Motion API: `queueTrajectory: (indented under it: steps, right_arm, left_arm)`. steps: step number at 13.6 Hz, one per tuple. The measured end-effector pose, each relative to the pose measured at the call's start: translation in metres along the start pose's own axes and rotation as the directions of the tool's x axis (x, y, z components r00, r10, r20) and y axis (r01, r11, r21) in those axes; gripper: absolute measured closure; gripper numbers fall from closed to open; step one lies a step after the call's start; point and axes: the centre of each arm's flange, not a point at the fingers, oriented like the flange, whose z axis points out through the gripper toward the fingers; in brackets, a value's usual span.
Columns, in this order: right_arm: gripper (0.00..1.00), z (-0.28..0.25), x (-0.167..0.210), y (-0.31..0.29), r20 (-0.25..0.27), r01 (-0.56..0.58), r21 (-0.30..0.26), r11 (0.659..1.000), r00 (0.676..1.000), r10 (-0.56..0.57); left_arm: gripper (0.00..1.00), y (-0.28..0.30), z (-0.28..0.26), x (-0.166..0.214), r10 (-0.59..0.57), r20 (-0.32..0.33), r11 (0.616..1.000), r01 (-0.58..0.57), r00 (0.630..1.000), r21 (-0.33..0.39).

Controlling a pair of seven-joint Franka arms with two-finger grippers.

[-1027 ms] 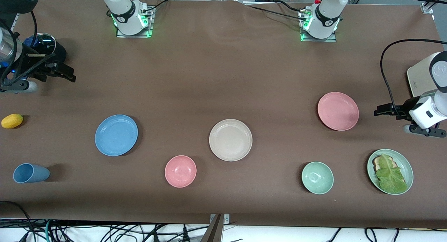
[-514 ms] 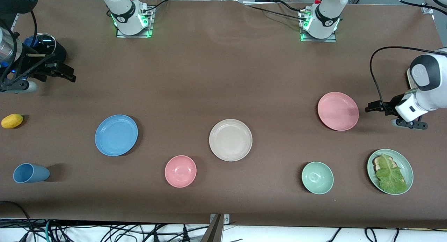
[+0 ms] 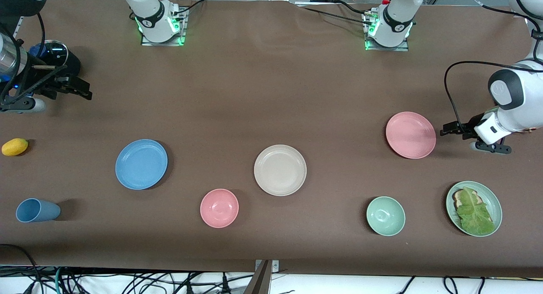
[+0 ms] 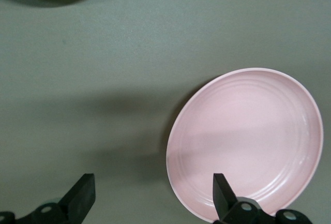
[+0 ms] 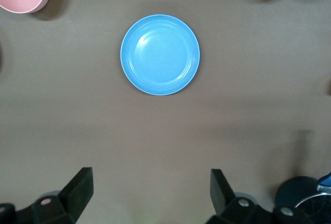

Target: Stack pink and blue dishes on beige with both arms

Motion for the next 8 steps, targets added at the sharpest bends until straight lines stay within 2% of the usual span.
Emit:
queueTrajectory:
  steps: [8]
  right_arm:
    - [0.00,0.000,0.000,0.000,0.000,-0.001,0.000,1.000,1.000,0.001]
  left_arm:
    - [0.00,-0.005,0.043,0.003,-0.010,-0.006,0.999,0.009,1.000,-0.038]
